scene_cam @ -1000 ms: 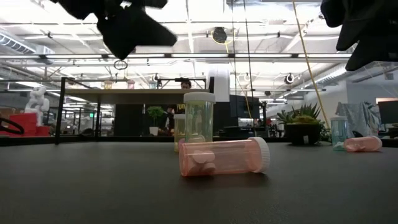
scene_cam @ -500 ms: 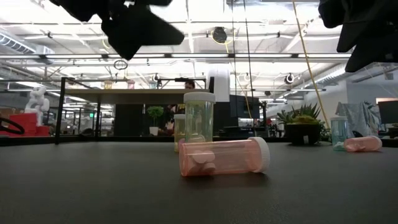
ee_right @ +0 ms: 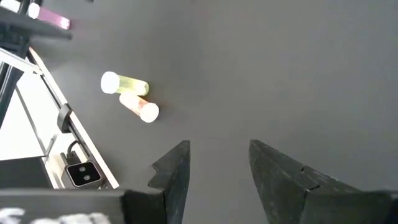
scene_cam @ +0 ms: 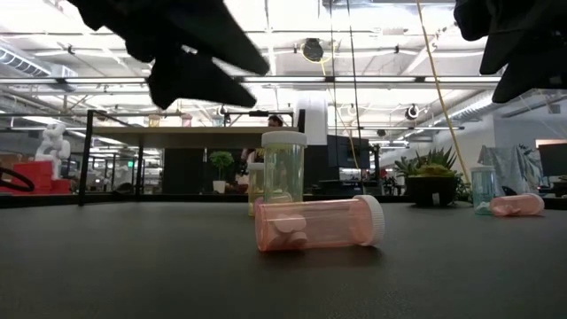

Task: Pick and place medicine bottles onto shelf by color
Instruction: Put the bottom left orange medicine bottle on the shelf

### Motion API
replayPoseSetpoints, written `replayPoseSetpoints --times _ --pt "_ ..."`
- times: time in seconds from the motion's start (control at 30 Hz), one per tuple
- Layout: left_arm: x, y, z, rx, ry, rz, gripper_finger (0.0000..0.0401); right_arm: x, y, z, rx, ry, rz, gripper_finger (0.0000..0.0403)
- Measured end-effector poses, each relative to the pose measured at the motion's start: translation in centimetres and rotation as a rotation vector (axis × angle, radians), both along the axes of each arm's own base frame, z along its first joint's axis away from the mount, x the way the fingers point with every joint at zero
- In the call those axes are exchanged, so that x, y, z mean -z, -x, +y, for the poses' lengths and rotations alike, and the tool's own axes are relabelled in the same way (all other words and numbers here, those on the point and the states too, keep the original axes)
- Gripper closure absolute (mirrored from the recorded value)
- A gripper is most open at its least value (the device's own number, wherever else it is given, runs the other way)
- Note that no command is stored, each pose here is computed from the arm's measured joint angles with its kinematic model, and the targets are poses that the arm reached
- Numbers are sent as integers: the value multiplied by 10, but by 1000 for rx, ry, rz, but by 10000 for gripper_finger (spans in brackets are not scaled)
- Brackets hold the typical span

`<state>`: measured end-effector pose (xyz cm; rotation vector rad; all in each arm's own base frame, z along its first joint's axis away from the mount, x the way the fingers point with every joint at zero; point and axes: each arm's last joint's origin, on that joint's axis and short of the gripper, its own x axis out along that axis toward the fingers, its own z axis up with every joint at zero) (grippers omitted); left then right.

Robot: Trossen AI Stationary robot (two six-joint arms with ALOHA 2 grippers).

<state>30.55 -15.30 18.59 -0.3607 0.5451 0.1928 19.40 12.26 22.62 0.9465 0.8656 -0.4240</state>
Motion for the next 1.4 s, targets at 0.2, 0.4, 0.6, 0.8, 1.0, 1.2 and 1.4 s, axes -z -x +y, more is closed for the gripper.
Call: replayPoseSetpoints --times 0.2,0.4,0.6,0.8,1.0,1.2,1.4 --pt "-27 5 32 -30 -76 12 183 0 0 0 -6 6 1 245" --pt "-58 5 74 -80 -132 -55 183 0 -1 -3 18 -2 1 245" --pt "-61 -1 112 -89 63 -44 183 -19 15 -21 174 -10 -65 245" --pt "-66 -18 112 18 124 -187 183 -39 51 -48 310 17 -107 245" --pt "-76 -37 104 63 94 -154 183 -32 85 -68 455 -62 195 245" --pt "-91 -36 89 182 -46 -75 183 -30 75 -62 376 -68 213 245" --pt "-79 -35 58 370 -178 -74 183 -27 53 -51 224 -15 125 245"
